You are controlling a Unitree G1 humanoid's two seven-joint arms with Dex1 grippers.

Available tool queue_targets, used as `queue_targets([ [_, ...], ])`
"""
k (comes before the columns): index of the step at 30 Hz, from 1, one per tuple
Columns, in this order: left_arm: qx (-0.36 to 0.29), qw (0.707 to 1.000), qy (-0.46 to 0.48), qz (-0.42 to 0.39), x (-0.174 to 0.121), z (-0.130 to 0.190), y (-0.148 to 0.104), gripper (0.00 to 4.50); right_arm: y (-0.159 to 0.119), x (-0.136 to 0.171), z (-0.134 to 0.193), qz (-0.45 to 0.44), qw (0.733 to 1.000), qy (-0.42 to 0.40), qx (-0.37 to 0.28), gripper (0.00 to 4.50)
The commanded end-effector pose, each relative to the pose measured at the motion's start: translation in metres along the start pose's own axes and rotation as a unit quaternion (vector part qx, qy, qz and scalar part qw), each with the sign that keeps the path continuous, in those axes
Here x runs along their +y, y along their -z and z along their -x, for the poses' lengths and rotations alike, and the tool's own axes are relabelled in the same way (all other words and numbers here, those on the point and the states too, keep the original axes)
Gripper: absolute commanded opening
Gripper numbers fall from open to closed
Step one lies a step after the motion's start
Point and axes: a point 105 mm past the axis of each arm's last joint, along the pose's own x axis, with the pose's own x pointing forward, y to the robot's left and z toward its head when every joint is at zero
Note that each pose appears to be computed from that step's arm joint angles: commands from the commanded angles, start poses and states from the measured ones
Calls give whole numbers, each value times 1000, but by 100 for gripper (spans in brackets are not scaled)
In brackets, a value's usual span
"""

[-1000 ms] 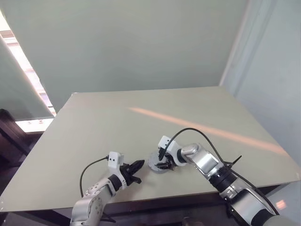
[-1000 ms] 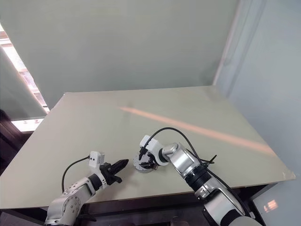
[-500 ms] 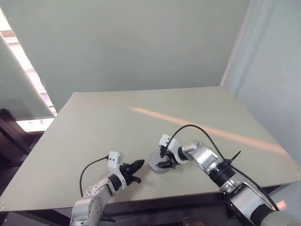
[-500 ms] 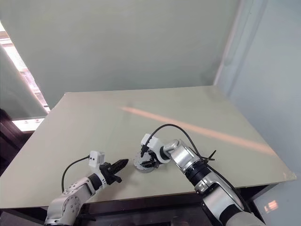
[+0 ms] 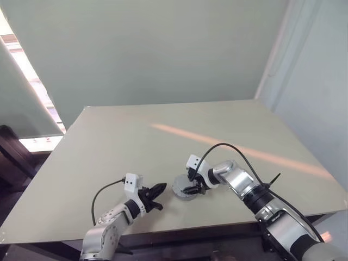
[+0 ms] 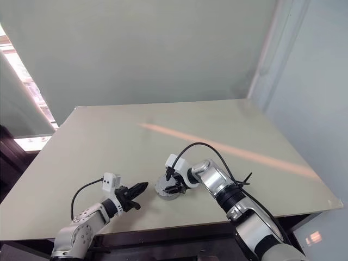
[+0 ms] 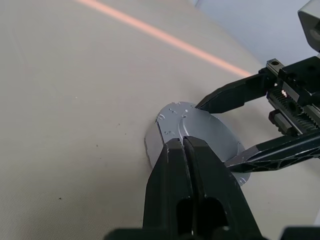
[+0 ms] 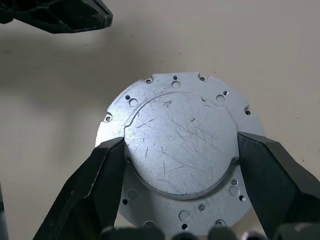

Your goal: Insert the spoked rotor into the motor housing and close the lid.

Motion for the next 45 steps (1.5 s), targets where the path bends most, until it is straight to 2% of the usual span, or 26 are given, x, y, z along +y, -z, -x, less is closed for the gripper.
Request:
queue_targets([
  [1, -16, 1000, 6, -16, -2, -1, -12, 0, 35, -4, -3, -43, 997, 18, 61, 324],
  [7, -17, 1000, 7, -16, -2, -1, -12, 0, 47, 1, -8, 5, 995, 17, 95, 324],
  [21, -15, 1000, 11, -16, -4, -3, -10, 0, 47, -3, -4, 21, 996, 9, 87, 324],
  [28, -14, 1000, 11, -15, -4, -3, -10, 0, 35, 5, -4, -19, 999, -32, 34, 324],
  [32, -14, 1000, 11, -15, -4, -3, -10, 0, 32, 8, -2, -14, 999, -47, 24, 324],
  [38, -14, 1000, 11, -14, -4, -3, -10, 0, 36, 6, -2, -1, 999, -45, 29, 324],
  [45, -13, 1000, 9, -15, -4, -2, -10, 0, 15, 3, -4, -38, 998, -27, -37, 324],
])
